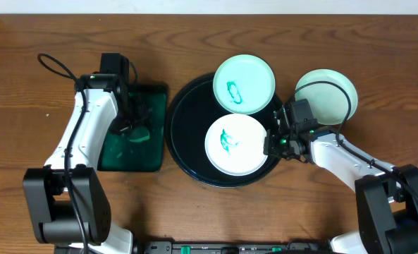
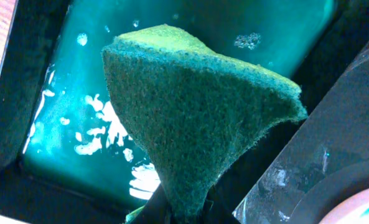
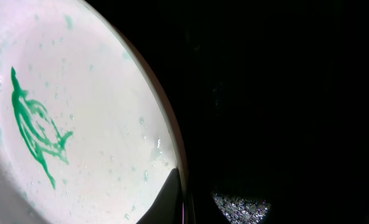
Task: Clean dirty plates on tray and stack at the side
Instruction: 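Scrub the lower plate with the sponge in the left gripper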
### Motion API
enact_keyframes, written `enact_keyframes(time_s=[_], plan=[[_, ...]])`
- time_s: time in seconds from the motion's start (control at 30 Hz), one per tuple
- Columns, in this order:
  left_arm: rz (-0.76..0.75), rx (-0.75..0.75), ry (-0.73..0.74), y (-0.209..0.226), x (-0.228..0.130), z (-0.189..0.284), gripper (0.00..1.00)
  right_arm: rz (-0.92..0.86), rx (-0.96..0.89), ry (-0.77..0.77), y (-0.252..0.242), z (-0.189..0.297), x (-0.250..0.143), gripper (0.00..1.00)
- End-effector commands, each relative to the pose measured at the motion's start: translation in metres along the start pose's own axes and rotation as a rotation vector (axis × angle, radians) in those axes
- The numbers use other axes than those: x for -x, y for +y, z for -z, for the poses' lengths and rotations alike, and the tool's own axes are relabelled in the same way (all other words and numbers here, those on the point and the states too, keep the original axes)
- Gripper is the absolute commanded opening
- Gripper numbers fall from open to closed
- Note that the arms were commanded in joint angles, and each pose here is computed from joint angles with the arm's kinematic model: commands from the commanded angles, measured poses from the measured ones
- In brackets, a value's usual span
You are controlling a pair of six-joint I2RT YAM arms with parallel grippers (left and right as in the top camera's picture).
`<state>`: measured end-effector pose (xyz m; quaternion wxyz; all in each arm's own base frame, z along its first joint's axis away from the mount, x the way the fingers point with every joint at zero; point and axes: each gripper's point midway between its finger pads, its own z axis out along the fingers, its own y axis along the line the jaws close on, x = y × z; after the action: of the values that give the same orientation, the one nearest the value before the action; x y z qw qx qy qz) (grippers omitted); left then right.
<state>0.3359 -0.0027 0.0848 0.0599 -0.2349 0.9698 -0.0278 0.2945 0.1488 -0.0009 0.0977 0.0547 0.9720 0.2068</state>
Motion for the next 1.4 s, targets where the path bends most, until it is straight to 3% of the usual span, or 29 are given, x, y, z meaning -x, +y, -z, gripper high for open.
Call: enact_keyframes(time_s=[0.0, 0.23, 0.5, 0.63, 0.8, 1.1, 1.37], plan=[[0.051, -0.004, 0.024, 0.001, -0.006, 0.001, 0.07, -0.007, -0.032, 0.103, -0.014, -0.019, -0.029, 0.01], [0.136, 0.033, 0.079, 0.009, -0.019, 0.001, 0.07, -0.007, -0.025, 0.105, -0.012, -0.019, -0.029, 0.01], [0.127, 0.026, 0.070, 0.008, -0.017, 0.001, 0.07, -0.006, -0.016, 0.104, -0.011, -0.020, -0.029, 0.01], [-0.028, -0.101, 0.071, -0.019, -0.015, 0.003, 0.07, -0.006, -0.016, 0.103, -0.011, -0.020, -0.029, 0.01], [-0.190, -0.137, 0.040, -0.056, -0.024, 0.008, 0.07, -0.006, -0.015, 0.103, -0.011, -0.020, -0.029, 0.01], [-0.540, -0.219, -0.004, -0.142, -0.077, 0.007, 0.07, -0.006, -0.016, 0.103, -0.011, -0.020, -0.029, 0.01], [-0.666, -0.257, 0.087, -0.185, -0.120, -0.035, 0.07, -0.006, -0.016, 0.104, -0.011, -0.020, -0.029, 0.01]])
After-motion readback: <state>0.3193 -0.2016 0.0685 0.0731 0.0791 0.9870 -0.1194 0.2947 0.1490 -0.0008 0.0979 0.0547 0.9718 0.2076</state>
